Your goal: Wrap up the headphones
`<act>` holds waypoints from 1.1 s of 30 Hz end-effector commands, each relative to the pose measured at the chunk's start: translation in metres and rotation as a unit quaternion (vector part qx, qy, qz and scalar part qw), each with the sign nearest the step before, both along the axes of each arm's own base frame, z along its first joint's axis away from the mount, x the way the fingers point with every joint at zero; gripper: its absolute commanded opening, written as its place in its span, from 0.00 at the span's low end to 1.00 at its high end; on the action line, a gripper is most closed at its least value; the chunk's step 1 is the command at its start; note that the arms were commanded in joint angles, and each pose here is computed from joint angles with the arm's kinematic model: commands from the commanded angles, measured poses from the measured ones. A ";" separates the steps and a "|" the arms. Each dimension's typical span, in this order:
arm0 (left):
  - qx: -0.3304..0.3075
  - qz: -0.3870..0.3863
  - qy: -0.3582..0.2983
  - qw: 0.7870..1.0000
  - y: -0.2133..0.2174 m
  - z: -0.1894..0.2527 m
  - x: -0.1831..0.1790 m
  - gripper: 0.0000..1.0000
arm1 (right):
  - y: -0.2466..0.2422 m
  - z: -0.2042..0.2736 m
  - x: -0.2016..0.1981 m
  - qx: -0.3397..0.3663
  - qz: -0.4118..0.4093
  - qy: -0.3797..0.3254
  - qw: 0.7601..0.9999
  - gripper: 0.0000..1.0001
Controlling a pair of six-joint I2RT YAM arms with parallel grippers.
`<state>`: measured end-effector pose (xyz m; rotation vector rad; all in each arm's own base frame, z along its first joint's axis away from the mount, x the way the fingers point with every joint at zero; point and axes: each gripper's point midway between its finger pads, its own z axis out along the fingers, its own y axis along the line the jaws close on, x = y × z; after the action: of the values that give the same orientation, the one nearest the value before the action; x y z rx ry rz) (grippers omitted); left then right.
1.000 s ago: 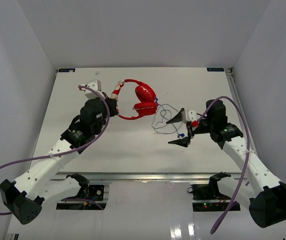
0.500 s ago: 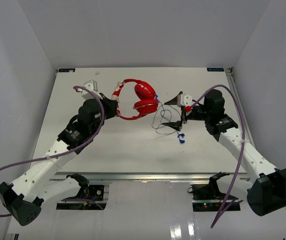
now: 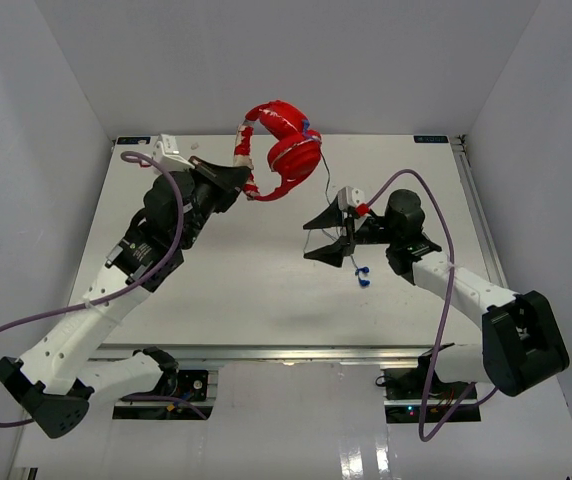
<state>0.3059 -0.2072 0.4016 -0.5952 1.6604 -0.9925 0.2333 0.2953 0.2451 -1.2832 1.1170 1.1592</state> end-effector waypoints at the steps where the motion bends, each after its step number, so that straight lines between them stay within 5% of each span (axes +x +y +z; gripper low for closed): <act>1: -0.116 0.009 -0.056 0.992 0.010 0.077 -0.011 0.00 | -0.002 0.021 -0.010 0.043 0.010 -0.045 0.998 0.68; 7: -0.109 0.030 -0.075 0.991 0.026 0.096 -0.018 0.00 | -0.005 0.021 -0.014 0.044 0.003 -0.050 0.998 0.53; 12: -0.109 0.047 -0.079 0.990 0.035 0.099 -0.019 0.00 | -0.005 0.025 -0.011 0.038 -0.004 -0.044 0.998 0.08; 18: -0.065 0.097 -0.071 0.991 0.045 0.083 -0.003 0.00 | -0.011 0.029 -0.005 -0.002 -0.052 -0.028 0.998 0.08; 20: -0.013 0.135 -0.071 0.988 0.051 0.071 0.013 0.00 | -0.012 0.042 0.008 -0.049 -0.094 -0.103 0.989 0.08; 21: 0.040 0.158 -0.072 0.984 0.056 0.063 0.024 0.00 | -0.015 0.020 0.010 -0.116 -0.125 -0.084 0.982 0.08; 26: 0.249 0.162 -0.043 0.954 0.029 0.006 0.085 0.00 | -0.050 0.010 0.038 -0.307 -0.241 -0.198 0.899 0.08; 27: 0.283 0.158 -0.035 0.945 0.026 -0.006 0.092 0.00 | -0.065 0.013 0.049 -0.333 -0.274 -0.221 0.875 0.08; 28: 0.325 0.146 -0.026 0.934 0.021 -0.024 0.100 0.00 | -0.092 0.023 0.066 -0.371 -0.338 -0.259 0.825 0.08; 31: 0.416 0.112 -0.007 0.902 0.013 -0.067 0.111 0.00 | -0.124 0.062 0.082 -0.387 -0.411 -0.334 0.755 0.08; 33: 0.437 0.084 -0.003 0.895 0.009 -0.087 0.109 0.00 | -0.132 0.088 0.085 -0.377 -0.437 -0.346 0.740 0.08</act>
<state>0.4196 -0.2041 0.3152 -0.2916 1.7995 -0.1581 0.2934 0.2352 0.2842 -1.3946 1.3570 -0.0390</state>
